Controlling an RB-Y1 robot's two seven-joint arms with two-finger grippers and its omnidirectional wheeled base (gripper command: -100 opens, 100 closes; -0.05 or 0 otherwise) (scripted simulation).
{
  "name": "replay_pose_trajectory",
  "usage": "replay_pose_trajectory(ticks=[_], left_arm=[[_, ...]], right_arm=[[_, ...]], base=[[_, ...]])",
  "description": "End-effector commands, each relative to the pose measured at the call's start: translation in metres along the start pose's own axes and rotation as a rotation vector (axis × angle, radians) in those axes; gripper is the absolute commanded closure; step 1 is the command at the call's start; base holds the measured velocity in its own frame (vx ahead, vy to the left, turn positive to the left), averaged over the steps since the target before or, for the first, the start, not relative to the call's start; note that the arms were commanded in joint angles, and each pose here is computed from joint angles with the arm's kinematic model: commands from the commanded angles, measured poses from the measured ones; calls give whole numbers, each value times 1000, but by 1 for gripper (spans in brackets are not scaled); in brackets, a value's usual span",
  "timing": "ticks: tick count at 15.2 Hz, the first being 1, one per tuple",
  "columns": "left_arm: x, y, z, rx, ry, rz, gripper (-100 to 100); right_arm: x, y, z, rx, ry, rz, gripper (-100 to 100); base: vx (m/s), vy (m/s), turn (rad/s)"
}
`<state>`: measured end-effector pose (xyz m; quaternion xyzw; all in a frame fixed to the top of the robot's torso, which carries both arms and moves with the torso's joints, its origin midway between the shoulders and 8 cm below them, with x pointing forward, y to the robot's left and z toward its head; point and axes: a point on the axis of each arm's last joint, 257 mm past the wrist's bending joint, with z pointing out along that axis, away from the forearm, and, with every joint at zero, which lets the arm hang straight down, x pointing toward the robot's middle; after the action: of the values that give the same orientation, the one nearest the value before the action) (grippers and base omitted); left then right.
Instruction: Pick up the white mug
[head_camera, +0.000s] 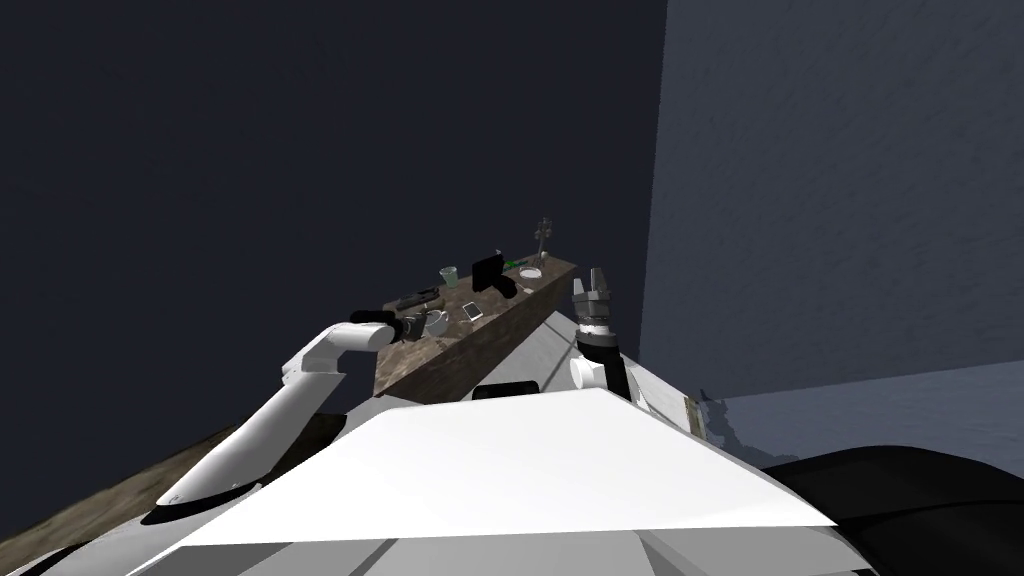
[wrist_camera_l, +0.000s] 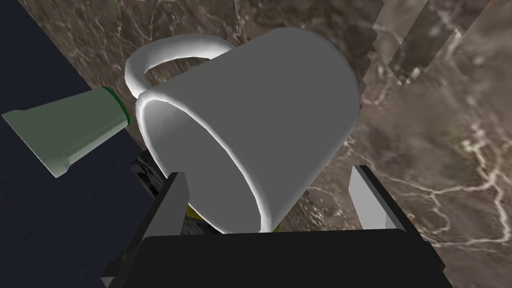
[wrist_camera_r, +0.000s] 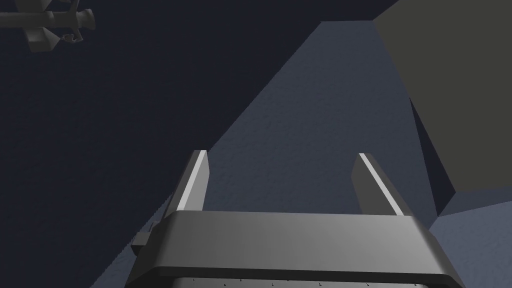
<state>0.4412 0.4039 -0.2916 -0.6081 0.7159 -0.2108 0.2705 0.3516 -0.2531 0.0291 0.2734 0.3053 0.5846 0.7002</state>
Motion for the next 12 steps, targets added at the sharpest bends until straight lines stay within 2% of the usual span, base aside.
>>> replay_pose_trajectory(ticks=[1,6,7,12], left_arm=[[-1,10,-1,-47,2,-1,-100],[-7,20,-4,-113,7,-4,-100],[-12,21,-6,-143,10,-8,-100],[-16,38,-12,-235,17,-12,-100]], right_arm=[[0,0,0,0,0,0,0],[0,0,0,0,0,0,0],[0,0,0,0,0,0,0],[0,0,0,0,0,0,0]], base=[[1,0,-55],[1,-1,-55],[3,-3,-97],[5,1,-88]])
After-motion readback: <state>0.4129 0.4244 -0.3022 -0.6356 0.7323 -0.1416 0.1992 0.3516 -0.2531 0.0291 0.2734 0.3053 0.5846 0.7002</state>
